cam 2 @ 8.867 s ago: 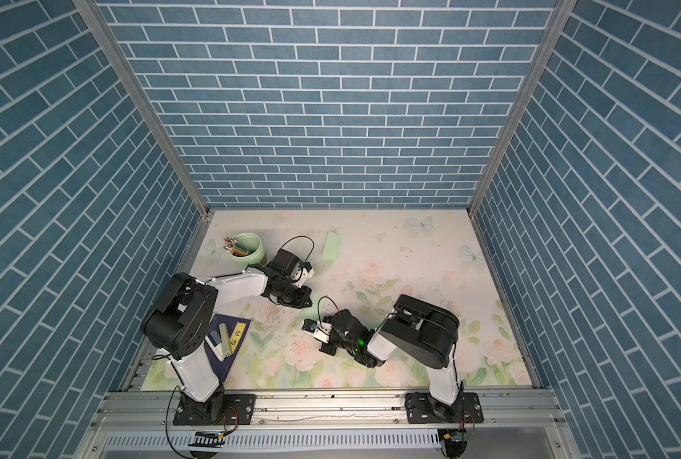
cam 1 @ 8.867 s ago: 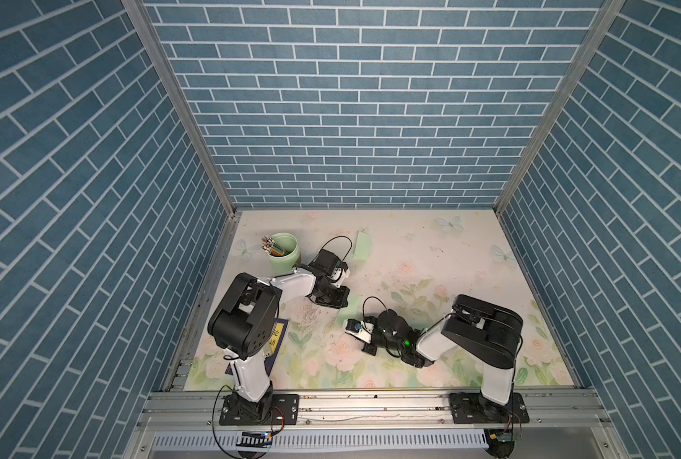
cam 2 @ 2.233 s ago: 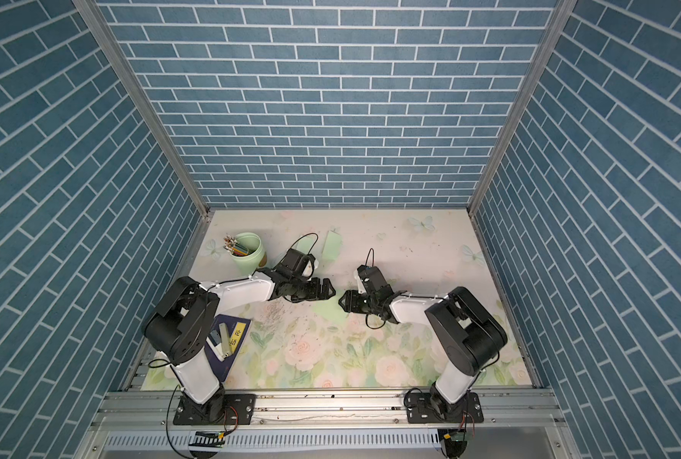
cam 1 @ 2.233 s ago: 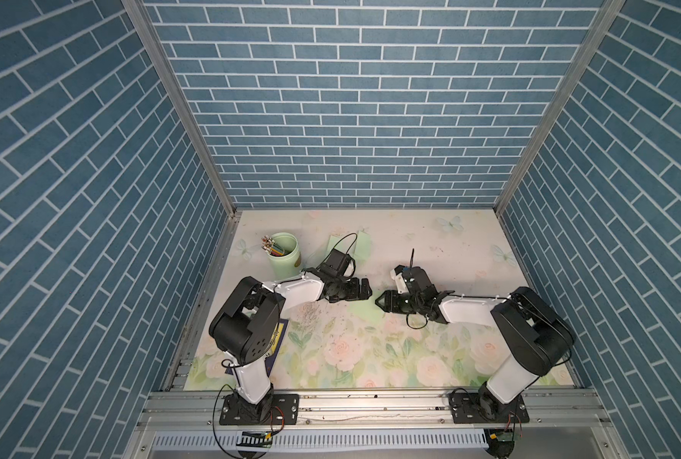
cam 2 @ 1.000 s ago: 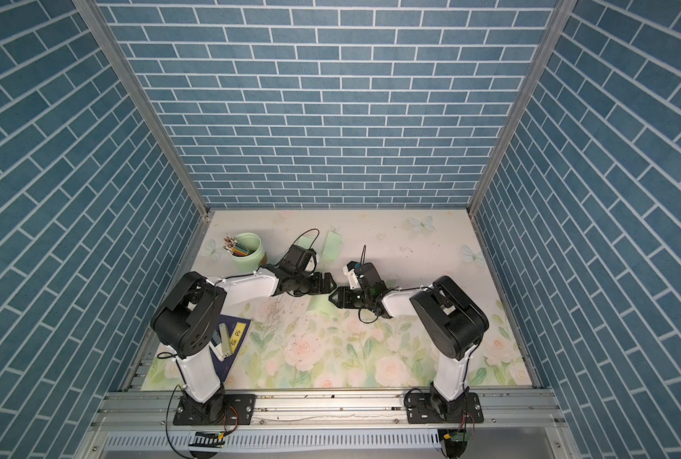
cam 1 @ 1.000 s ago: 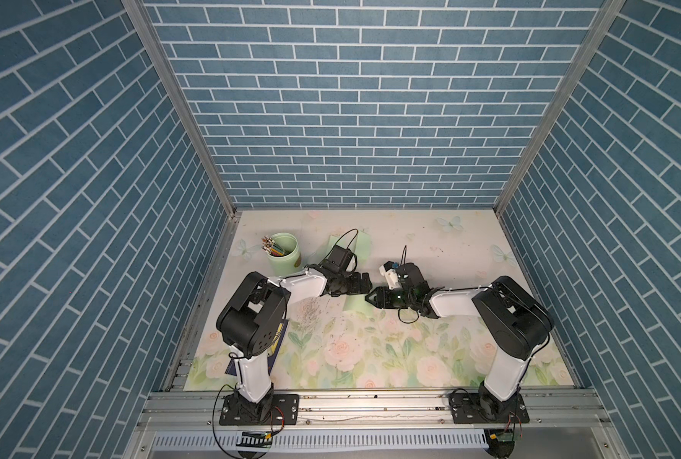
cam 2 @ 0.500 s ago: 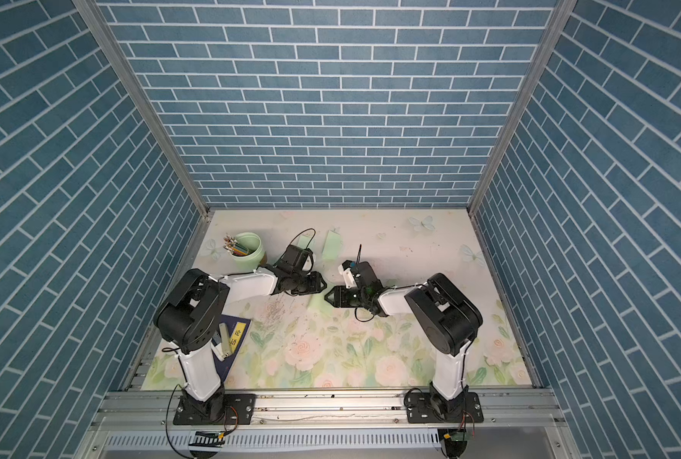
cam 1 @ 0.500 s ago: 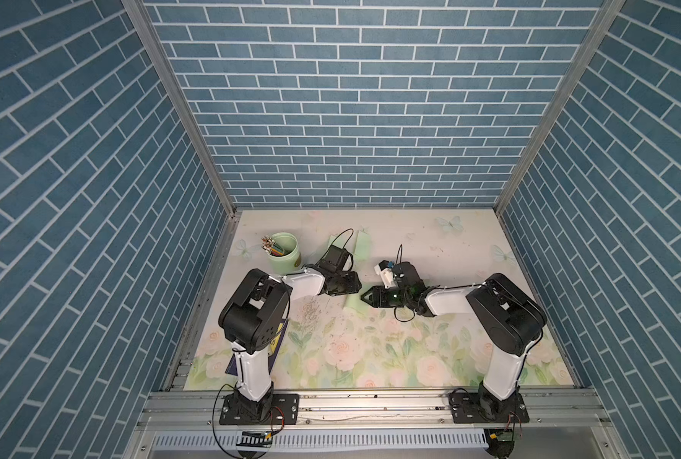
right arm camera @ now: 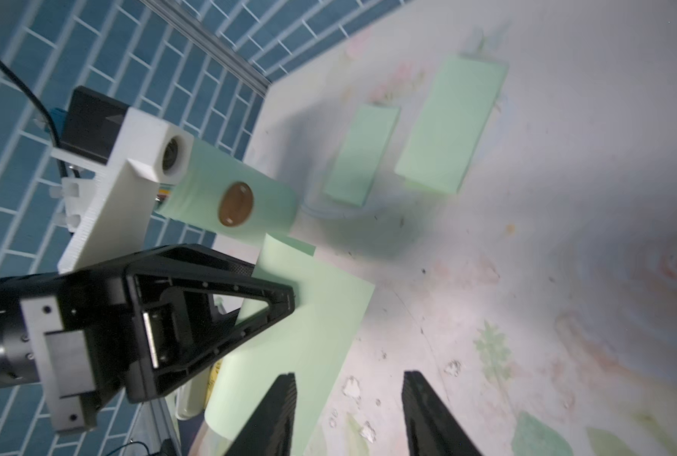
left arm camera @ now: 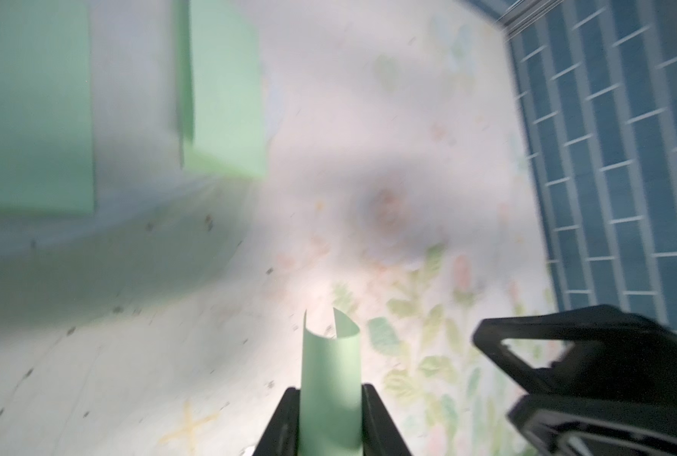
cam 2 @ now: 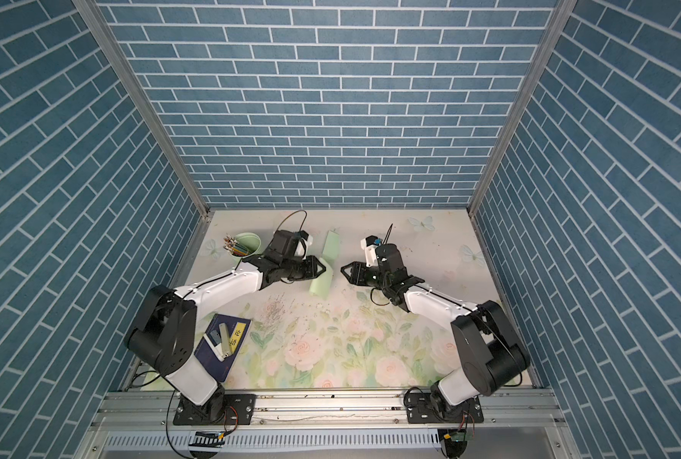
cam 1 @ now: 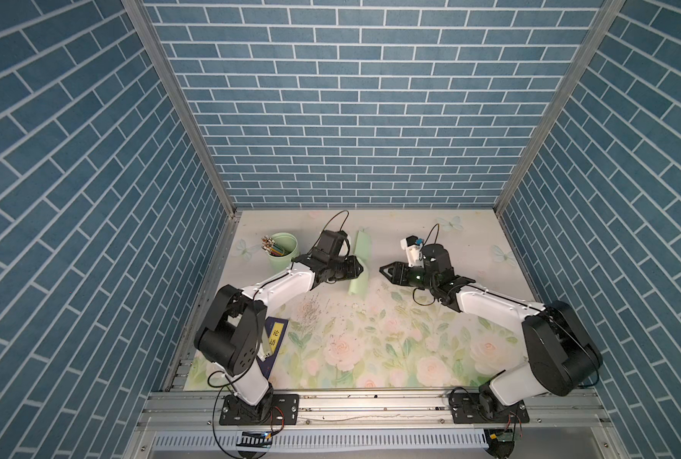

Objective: Fold the square paper along the opposite sides
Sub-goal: Pick up the paper from the center of the board.

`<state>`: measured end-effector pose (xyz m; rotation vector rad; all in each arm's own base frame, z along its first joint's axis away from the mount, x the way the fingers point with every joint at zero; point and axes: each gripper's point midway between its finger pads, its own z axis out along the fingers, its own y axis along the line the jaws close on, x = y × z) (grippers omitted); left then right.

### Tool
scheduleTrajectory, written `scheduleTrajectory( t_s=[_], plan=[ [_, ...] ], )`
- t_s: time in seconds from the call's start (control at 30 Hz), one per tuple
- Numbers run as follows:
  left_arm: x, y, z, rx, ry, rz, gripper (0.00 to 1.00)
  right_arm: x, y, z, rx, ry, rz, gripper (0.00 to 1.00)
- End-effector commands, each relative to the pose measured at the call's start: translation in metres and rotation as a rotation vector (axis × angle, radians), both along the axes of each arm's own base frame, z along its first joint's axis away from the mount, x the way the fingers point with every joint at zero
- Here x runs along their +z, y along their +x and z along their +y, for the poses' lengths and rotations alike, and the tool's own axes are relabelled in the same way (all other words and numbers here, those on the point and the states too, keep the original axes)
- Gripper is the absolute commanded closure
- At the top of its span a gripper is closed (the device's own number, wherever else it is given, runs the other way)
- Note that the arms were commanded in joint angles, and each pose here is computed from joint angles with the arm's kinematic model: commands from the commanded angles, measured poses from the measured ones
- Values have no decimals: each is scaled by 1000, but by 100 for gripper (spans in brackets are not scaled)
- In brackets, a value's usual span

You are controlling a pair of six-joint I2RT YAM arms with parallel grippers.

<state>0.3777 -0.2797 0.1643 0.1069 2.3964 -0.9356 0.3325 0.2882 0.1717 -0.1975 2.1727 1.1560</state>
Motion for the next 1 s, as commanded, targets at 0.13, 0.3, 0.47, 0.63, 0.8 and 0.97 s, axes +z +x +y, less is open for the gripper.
scheduleTrajectory(
  t_s=[0.13, 0.3, 0.47, 0.63, 0.8, 0.97],
  plan=[
    [82, 4, -16, -30, -221, -159, 72, 50, -6, 6, 23, 321, -4, 48],
    [92, 1, -14, -28, -246, -184, 71, 51, -11, 13, 63, 425, 60, 46],
    [88, -2, -15, -31, -263, -171, 71, 58, -11, 21, 102, 510, 85, 48],
    [88, -6, -13, -32, -259, -174, 70, 64, -6, 28, 122, 539, 94, 67],
    [88, -4, -10, -23, -240, -184, 69, 67, -5, 29, 134, 530, 88, 95],
    [93, -2, 4, -25, -194, -208, 34, 71, -5, 34, 203, 382, -6, 100]
  ],
)
